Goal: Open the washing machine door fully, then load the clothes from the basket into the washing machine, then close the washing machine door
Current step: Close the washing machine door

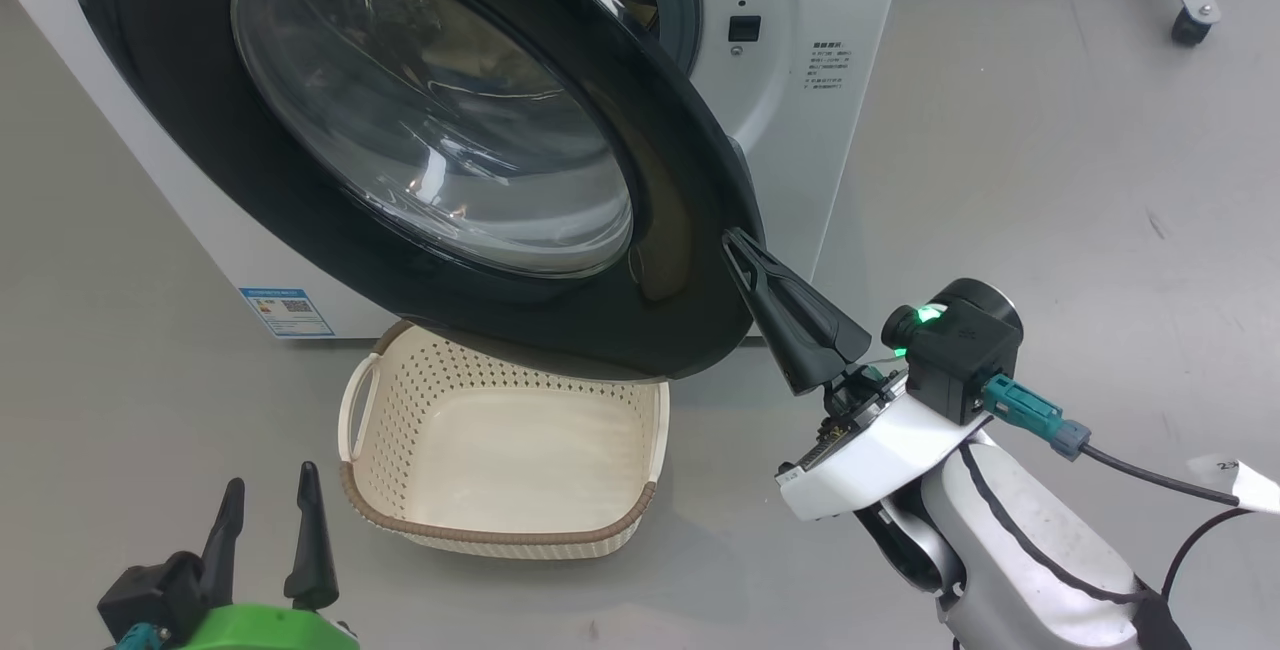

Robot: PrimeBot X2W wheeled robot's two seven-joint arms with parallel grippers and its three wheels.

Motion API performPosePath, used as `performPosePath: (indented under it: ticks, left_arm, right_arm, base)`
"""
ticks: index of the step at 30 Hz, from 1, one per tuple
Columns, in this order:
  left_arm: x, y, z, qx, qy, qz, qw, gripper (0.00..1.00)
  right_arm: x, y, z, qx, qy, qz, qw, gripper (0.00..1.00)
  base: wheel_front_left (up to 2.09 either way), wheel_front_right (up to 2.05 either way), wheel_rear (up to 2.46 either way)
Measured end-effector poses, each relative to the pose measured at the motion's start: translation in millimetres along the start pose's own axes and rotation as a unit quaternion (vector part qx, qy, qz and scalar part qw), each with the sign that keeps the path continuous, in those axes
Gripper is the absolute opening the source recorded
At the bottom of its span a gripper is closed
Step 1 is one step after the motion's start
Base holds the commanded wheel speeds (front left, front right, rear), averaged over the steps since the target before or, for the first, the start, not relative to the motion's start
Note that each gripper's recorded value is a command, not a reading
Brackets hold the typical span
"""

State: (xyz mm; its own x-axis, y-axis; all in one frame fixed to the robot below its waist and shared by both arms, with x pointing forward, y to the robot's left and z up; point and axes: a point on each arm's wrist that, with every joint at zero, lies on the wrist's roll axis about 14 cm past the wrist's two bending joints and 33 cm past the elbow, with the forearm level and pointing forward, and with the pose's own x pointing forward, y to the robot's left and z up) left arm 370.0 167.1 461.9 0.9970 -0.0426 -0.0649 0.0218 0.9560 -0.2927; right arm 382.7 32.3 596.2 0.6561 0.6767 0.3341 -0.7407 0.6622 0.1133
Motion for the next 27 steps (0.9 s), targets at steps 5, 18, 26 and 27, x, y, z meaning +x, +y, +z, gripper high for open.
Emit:
performPosePath:
  ticks: [5,18,26,27]
  left_arm:
    - [0.1,-0.7,-2.1,-0.001,0.002,-0.002,1.000,1.00]
    - [6.3,-1.1,0.3,-0.005,-0.003,0.002,1.000,1.00]
    - [6.0,5.4,1.3,-0.009,-0.006,0.014,1.000,1.00]
    - [5.8,6.7,1.1,-0.009,-0.006,0.016,1.000,1.00]
  right_arm:
    - [-6.1,-4.5,-24.8,0.018,0.036,-0.011,0.999,0.00]
    - [-3.1,-15.0,-51.8,0.025,0.072,-0.011,0.997,0.00]
    - [4.8,-18.0,-62.0,0.030,0.081,-0.001,0.996,0.00]
    - [5.9,-19.1,-63.5,0.030,0.082,0.000,0.996,0.00]
  base:
    - [0.00,0.00,0.00]
    - [0.00,0.00,0.00]
    - [0.00,0.00,0.00]
    - [0.00,0.00,0.00]
